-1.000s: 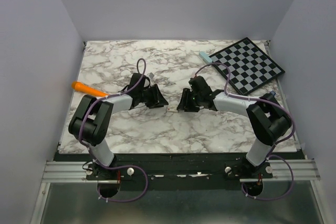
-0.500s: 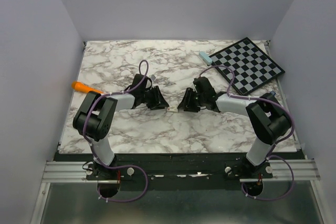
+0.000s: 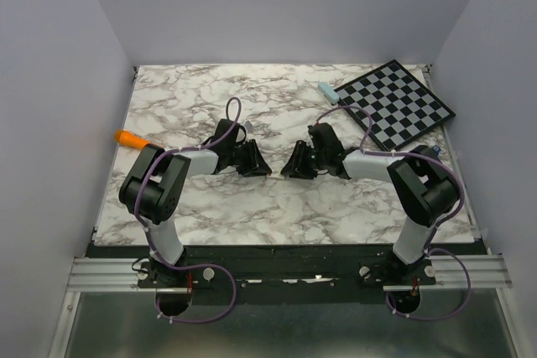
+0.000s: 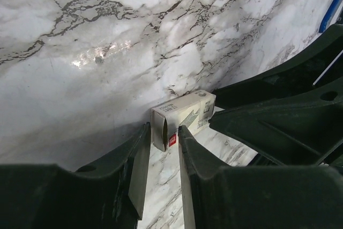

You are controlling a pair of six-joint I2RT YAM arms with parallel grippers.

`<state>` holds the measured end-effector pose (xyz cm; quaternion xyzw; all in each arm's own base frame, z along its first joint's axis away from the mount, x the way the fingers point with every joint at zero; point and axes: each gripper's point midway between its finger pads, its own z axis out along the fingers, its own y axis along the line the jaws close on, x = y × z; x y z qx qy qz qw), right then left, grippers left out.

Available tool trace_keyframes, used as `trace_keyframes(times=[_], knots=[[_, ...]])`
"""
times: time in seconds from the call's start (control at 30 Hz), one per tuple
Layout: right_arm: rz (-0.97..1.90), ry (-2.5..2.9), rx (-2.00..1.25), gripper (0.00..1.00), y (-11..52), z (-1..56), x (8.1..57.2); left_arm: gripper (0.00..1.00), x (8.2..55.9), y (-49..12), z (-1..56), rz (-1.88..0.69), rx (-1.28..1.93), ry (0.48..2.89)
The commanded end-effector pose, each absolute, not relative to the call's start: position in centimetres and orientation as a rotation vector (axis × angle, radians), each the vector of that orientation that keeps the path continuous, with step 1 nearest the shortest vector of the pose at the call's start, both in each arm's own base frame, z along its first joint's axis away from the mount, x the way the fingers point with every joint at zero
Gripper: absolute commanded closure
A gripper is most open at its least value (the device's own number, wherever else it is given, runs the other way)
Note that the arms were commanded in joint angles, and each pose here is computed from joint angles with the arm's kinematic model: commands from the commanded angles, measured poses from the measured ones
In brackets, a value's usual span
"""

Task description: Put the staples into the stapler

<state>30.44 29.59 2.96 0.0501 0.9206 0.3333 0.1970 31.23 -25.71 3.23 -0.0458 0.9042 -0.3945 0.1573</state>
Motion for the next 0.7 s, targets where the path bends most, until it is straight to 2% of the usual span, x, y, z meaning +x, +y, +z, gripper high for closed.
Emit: trace_keyframes(times=[0.0,0.4,0.67], knots=[[0.968,2.592,0.116,0.53,30.1,2.3,30.4,0.65,31.3,-26.4,3.6,-1.158,-0.089,2.584],[0.966,2.626,0.091,0.53,30.1,1.2,29.9,0.76,31.0,-27.2,3.6,-1.174,-0.066,2.587],[0.926,2.638,0.089,0.52,29.4,0.9,29.7,1.00,30.5,-27.5,3.3,-1.188,-0.068,2.597]])
